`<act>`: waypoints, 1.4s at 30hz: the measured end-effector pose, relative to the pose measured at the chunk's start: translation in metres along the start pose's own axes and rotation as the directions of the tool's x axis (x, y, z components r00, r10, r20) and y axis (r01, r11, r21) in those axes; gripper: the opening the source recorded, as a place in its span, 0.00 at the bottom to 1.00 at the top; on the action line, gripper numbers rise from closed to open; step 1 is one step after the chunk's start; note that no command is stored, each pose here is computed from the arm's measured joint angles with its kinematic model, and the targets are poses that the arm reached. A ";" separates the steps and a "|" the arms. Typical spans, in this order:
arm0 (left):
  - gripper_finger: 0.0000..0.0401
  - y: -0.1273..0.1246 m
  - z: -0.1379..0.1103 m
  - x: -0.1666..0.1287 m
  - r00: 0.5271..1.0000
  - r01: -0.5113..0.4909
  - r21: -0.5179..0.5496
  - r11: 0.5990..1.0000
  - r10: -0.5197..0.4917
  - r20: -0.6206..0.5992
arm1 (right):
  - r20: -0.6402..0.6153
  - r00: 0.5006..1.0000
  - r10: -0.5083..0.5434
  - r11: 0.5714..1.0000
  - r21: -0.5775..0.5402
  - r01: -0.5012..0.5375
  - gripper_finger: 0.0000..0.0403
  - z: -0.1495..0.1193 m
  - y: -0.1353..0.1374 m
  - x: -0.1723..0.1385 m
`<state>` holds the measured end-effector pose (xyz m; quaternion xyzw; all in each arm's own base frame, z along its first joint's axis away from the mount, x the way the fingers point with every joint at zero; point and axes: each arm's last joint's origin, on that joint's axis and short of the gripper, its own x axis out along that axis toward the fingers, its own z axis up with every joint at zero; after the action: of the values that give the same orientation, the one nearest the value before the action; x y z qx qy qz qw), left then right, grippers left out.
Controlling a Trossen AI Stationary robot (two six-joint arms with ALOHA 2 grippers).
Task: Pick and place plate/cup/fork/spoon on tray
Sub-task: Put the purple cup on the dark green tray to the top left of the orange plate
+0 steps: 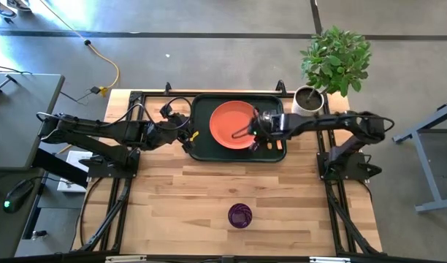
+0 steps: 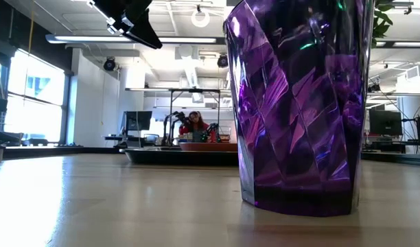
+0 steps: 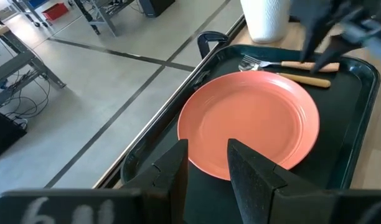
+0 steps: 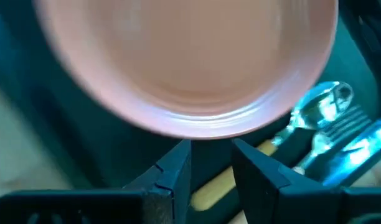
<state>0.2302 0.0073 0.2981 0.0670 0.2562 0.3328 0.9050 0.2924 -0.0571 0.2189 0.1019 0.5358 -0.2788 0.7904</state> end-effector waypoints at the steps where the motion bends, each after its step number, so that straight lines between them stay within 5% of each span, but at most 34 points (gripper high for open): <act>1: 0.26 0.000 0.000 0.000 1.000 0.005 0.001 1.000 -0.005 -0.001 | 0.023 1.000 0.002 1.000 0.000 -0.002 0.27 -0.003 0.007 -0.007; 8: 0.26 -0.002 0.000 0.000 0.999 0.054 0.001 0.999 -0.054 -0.005 | 0.287 0.952 -0.107 0.993 -0.006 0.114 0.27 -0.028 0.053 -0.055; 15: 0.26 -0.003 0.001 0.001 0.999 0.054 -0.009 0.998 -0.054 0.005 | 0.448 0.891 -0.079 0.997 0.039 0.069 0.27 -0.060 0.075 -0.099; 20: 0.26 -0.016 0.004 0.015 0.996 0.081 -0.004 0.997 -0.081 0.025 | 0.524 0.846 -0.096 0.994 0.093 0.055 0.27 -0.080 0.087 -0.109; 24: 0.26 -0.032 0.000 0.030 0.989 0.145 0.116 0.983 -0.147 0.007 | 0.537 0.841 -0.064 0.994 0.107 0.007 0.27 -0.100 0.093 -0.093; 33: 0.26 -0.043 -0.009 0.054 0.994 0.112 0.271 0.956 -0.103 -0.045 | 0.456 0.864 0.215 0.936 0.158 -0.316 0.27 -0.109 0.097 -0.064; 38: 0.26 -0.034 -0.006 0.060 0.997 0.071 0.230 0.970 -0.066 -0.030 | 0.430 0.816 0.387 0.869 0.125 -0.478 0.27 -0.096 0.104 -0.070; 42: 0.26 -0.029 -0.007 0.064 0.998 0.053 0.202 0.978 -0.046 -0.040 | 0.420 0.804 0.422 0.861 0.091 -0.500 0.27 -0.088 0.110 -0.079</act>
<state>0.2845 0.0254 0.2571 0.1468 0.3061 0.2835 0.8969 0.2618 0.0997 0.2395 0.2504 0.2981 -0.1436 0.9098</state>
